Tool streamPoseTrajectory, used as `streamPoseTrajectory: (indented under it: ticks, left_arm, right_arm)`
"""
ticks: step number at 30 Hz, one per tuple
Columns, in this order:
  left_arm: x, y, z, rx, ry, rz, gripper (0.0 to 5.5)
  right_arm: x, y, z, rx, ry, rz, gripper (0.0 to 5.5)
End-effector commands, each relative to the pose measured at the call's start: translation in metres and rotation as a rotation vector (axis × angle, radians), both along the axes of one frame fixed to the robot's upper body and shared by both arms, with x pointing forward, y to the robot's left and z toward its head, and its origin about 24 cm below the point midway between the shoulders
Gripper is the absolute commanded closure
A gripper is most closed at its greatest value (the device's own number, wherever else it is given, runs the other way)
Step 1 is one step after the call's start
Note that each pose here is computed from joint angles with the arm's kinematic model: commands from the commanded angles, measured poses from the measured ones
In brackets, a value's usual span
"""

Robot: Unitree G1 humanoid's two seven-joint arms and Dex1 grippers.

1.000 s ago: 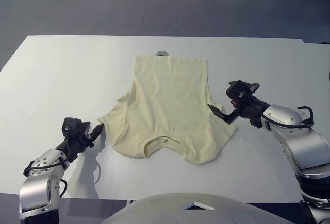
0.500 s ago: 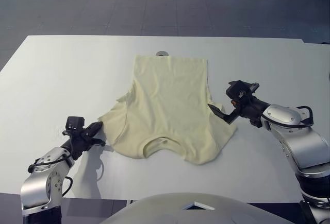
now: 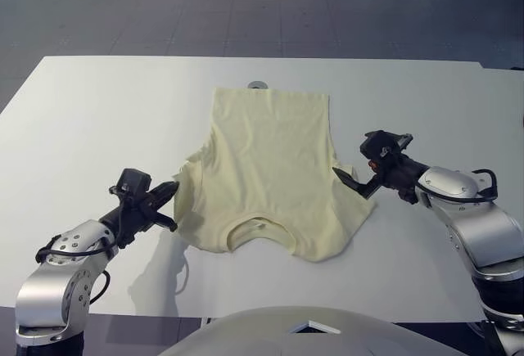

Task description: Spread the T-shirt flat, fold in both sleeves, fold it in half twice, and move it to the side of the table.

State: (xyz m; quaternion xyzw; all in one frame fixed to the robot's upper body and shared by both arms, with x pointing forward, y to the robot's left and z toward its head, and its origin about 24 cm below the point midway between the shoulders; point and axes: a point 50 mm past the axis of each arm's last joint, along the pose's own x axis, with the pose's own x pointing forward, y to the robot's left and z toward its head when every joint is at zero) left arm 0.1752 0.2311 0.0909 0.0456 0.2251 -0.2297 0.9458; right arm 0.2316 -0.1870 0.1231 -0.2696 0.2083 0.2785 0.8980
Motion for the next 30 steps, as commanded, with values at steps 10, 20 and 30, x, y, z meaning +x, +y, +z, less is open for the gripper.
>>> streamPoseTrajectory:
  ticks: [10, 20, 30]
  left_arm:
    - [0.009, -0.057, -0.024, 0.070, 0.038, -0.255, 5.26]
    - [0.011, -0.054, -0.010, 0.062, -0.049, -0.258, 3.79]
    - [0.021, -0.047, -0.002, 0.072, -0.106, -0.216, 2.00]
  right_arm:
    - [-0.015, -0.022, -0.002, 0.187, 0.156, -0.264, 0.10]
    - [-0.054, -0.038, -0.029, 0.238, 0.371, -0.476, 0.72]
    - [-0.059, -0.027, -0.044, 0.312, 0.448, -0.504, 2.50]
